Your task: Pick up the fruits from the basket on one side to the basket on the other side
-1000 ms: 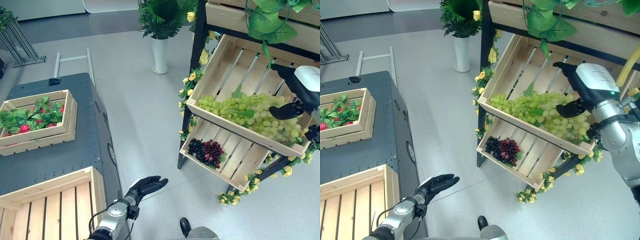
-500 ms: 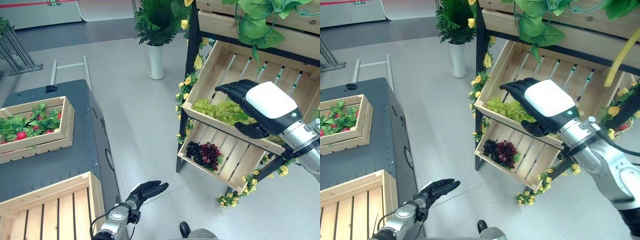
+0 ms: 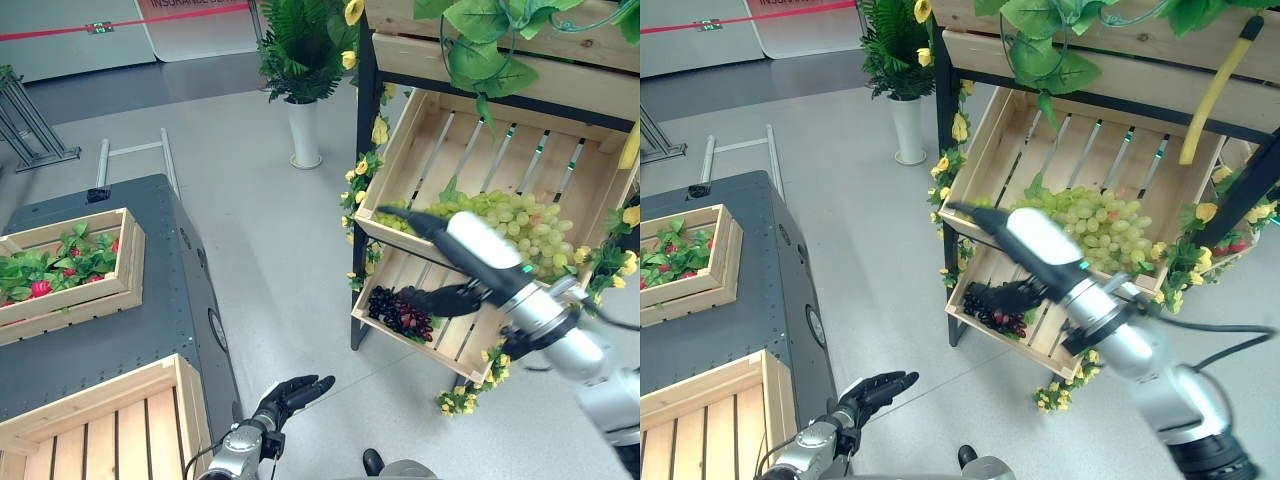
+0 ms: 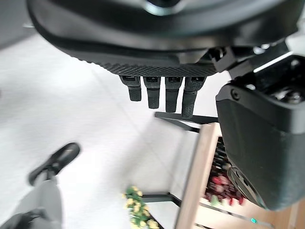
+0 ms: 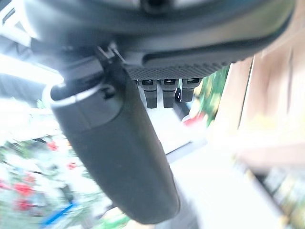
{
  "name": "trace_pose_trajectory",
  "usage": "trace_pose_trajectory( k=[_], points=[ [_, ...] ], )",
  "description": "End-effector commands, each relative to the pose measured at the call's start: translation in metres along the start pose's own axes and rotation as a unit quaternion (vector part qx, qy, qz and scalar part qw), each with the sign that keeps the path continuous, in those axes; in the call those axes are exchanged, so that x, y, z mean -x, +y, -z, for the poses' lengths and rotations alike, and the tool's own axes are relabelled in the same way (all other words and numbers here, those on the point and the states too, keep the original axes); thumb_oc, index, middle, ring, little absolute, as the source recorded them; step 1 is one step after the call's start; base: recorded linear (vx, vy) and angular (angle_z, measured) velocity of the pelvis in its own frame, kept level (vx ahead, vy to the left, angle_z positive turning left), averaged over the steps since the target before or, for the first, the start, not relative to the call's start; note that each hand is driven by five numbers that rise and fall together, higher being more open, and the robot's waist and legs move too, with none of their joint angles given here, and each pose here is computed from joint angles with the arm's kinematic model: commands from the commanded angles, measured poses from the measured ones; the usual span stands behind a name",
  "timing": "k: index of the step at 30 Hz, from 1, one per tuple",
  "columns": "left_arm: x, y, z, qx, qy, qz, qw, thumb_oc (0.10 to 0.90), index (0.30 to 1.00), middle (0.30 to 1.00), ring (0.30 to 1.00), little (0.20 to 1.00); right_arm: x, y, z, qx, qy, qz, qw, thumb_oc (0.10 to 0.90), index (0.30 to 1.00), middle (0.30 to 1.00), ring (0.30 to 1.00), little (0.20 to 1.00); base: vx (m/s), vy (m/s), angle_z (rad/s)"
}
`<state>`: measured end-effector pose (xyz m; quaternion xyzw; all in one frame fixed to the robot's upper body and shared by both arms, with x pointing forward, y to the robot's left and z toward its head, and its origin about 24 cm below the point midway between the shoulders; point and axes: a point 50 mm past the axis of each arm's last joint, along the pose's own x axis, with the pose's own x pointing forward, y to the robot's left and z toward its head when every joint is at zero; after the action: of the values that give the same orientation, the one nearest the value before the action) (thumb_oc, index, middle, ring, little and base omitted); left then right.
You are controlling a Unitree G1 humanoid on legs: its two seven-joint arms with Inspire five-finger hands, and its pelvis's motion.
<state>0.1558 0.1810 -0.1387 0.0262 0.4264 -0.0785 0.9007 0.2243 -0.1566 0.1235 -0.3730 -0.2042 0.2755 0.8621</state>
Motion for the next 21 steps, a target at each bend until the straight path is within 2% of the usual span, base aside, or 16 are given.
trace_pose_trajectory(
  k=[1,2,3,9,11,17,21],
  points=[
    [-0.005,0.01,-0.025,-0.031,-0.043,-0.014,0.998,0.8,0.9,0.9,0.9,0.9,-0.014,-0.019,-0.015,-0.02,-0.069,0.043,0.997,0.8,0.9,0.9,0.9,0.9,-0.01,-0.033,0.06],
    [-0.004,0.008,-0.02,-0.024,-0.037,-0.011,0.999,0.8,0.9,0.9,0.9,0.9,-0.019,-0.004,-0.006,-0.052,-0.059,0.032,0.996,0.8,0.9,0.9,0.9,0.9,-0.01,-0.027,0.09],
    [-0.004,0.009,-0.019,-0.024,-0.037,-0.011,0.999,0.8,0.9,0.9,0.9,0.9,-0.019,-0.003,-0.006,-0.052,-0.059,0.032,0.996,0.8,0.9,0.9,0.9,0.9,-0.06,-0.083,0.11],
    [-0.002,0.009,-0.01,-0.016,-0.036,-0.023,0.999,0.8,0.9,0.9,0.9,0.9,-0.026,0.045,0.024,-0.127,0.004,0.004,0.992,0.8,0.9,0.9,0.9,0.9,-0.01,-0.077,0.06],
    [-0.002,0.009,-0.009,-0.016,-0.035,-0.021,0.999,0.8,0.9,0.9,0.9,0.9,-0.026,0.049,0.028,-0.133,0.015,0.002,0.991,0.8,0.9,0.9,0.9,0.9,0.01,-0.056,0.06],
    [0.001,0.005,0.0,-0.032,-0.024,-0.003,0.999,0.8,0.9,0.9,0.9,0.9,-0.016,0.099,0.062,-0.178,0.121,-0.048,0.975,0.8,0.9,0.9,0.9,0.9,0.01,-0.072,0.14],
    [0.001,0.001,0.0,-0.043,-0.029,0.006,0.999,0.8,0.9,0.9,0.9,0.9,-0.008,0.118,0.073,-0.156,0.155,-0.084,0.972,0.8,0.9,0.9,0.9,0.9,0.02,-0.053,0.16]
  ],
)
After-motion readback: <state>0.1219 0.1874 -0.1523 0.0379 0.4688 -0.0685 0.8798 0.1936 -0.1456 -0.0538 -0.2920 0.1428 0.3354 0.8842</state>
